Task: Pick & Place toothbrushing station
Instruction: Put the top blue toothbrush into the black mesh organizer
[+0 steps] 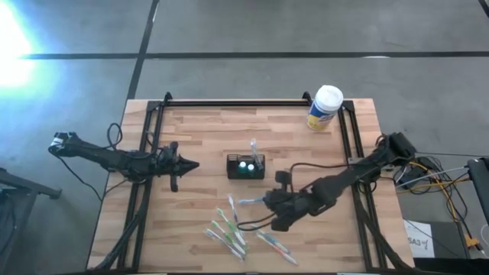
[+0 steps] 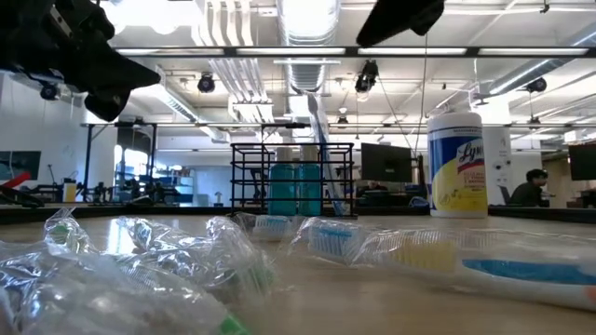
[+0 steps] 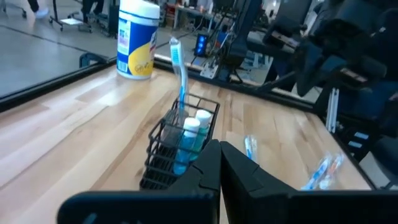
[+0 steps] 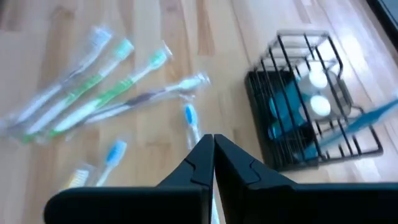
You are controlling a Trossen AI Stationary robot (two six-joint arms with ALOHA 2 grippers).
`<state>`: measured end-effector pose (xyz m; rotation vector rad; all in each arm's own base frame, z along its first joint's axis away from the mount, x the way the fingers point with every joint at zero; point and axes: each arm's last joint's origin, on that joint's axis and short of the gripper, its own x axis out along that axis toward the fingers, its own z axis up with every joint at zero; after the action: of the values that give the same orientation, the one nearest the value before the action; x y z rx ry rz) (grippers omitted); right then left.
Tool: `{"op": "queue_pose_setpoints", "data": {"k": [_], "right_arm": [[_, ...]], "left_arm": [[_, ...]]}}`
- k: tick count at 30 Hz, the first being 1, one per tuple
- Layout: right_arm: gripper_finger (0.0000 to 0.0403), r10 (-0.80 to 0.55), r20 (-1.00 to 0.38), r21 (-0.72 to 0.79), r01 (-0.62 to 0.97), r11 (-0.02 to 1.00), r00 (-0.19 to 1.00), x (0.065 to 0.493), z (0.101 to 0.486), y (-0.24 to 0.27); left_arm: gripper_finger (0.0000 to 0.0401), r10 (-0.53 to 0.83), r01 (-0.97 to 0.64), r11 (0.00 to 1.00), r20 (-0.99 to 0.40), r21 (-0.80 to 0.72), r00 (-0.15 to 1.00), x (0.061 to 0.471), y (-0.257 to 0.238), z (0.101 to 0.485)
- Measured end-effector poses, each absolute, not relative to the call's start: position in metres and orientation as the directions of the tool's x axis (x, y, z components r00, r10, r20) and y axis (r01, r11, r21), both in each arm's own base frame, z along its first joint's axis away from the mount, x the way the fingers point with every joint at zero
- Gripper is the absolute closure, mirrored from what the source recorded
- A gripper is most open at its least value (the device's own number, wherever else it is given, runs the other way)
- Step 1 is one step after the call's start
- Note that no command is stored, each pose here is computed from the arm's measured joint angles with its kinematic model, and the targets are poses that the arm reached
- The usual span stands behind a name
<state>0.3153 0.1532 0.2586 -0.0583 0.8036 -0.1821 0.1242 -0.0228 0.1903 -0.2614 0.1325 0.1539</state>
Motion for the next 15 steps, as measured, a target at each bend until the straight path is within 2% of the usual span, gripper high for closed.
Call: {"op": "queue_pose_setpoints", "data": {"k": [5, 9, 15], "right_arm": [[0.0394, -0.156, -0.742, -0.152, 0.063, 0.986, 0.652, 0.318, 0.251, 0.151], [0.0392, -0.080, -0.812, -0.090, 0.012, 0.996, 0.579, 0.331, 0.228, 0.148], [0.0343, -0.052, -0.879, -0.053, 0.011, 0.999, 0.474, 0.349, 0.192, 0.134]], "left_arm": [[0.0398, 0.133, -0.169, 0.949, -0.147, -0.266, 0.980, 0.124, -0.023, 0.191], [0.0398, 0.133, -0.169, 0.948, -0.148, -0.269, 0.980, 0.125, -0.023, 0.190], [0.0398, 0.132, -0.168, 0.948, -0.146, -0.269, 0.980, 0.125, -0.023, 0.191]]}}
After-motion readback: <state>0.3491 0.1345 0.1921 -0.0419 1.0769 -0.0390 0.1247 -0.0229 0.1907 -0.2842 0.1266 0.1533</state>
